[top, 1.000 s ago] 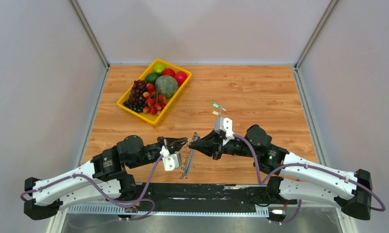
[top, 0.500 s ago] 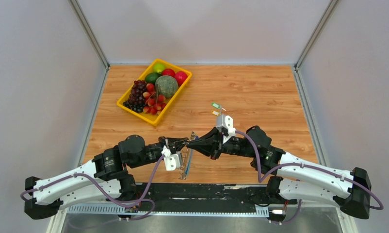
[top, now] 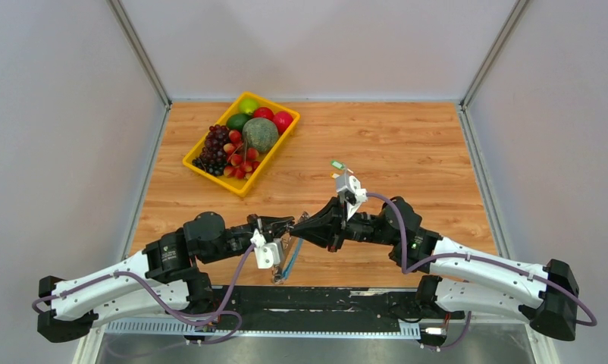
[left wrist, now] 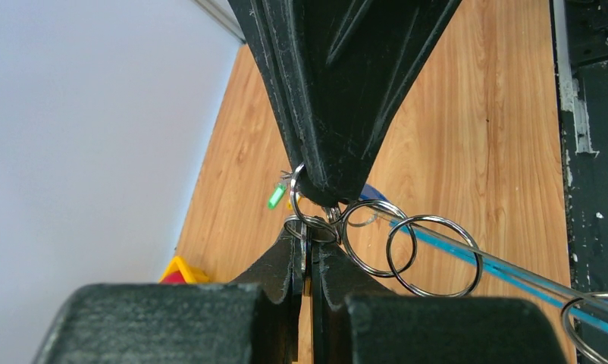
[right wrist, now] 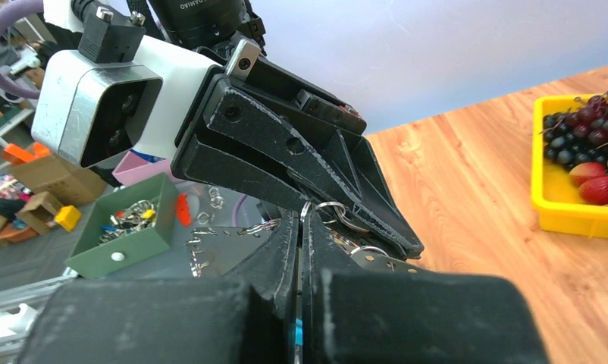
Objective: Remove the keys from the keyring
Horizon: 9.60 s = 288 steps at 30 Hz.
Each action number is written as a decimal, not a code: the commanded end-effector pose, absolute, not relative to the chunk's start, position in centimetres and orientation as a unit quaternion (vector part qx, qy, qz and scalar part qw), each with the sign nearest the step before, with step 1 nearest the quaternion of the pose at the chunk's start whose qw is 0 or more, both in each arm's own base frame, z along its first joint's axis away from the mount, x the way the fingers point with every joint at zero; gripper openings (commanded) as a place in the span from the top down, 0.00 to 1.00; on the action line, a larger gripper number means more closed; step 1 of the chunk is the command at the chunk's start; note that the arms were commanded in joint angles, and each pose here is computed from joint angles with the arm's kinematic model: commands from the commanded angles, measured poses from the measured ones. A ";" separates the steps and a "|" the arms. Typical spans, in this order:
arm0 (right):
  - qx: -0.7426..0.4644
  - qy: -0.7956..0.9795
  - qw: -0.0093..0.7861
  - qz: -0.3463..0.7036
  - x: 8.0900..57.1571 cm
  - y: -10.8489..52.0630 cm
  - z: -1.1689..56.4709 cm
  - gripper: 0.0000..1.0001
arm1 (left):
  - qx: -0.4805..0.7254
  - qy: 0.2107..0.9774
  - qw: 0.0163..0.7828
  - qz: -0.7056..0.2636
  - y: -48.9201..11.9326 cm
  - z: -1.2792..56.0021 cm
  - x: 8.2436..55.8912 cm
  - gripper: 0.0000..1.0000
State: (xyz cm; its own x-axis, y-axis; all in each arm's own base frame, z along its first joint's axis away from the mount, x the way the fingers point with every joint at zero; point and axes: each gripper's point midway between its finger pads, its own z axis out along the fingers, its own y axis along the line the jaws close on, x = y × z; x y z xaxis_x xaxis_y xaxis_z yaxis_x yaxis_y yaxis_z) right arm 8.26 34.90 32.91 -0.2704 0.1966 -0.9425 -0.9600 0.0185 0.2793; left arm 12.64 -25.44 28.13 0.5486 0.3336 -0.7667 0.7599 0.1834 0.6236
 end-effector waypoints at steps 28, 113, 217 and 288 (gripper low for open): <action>-0.319 0.514 0.395 0.691 5.3 34.5 32.6 1.00 | 0.593 0.444 0.653 -0.155 -24.8 29.6 13.3 1.00; -0.298 0.553 0.264 0.732 3.6 35.0 29.7 1.00 | 0.603 0.432 0.651 -0.161 -24.8 29.6 12.8 1.00; -0.485 0.432 0.613 0.450 8.8 35.6 29.6 1.00 | 0.622 0.429 0.631 -0.176 -26.0 28.1 12.4 1.00; -0.320 0.608 0.426 0.588 10.5 32.9 30.7 0.74 | 0.631 0.428 0.623 -0.174 -26.1 27.8 12.3 1.00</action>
State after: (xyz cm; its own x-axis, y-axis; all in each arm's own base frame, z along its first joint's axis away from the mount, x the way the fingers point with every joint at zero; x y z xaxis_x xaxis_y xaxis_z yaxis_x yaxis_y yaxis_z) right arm 9.78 33.48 31.06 -0.5192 0.0874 -0.8502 -0.8490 0.0617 0.5248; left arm 12.46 -25.69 25.57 0.5456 0.3842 -0.7448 0.7730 0.1128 0.6243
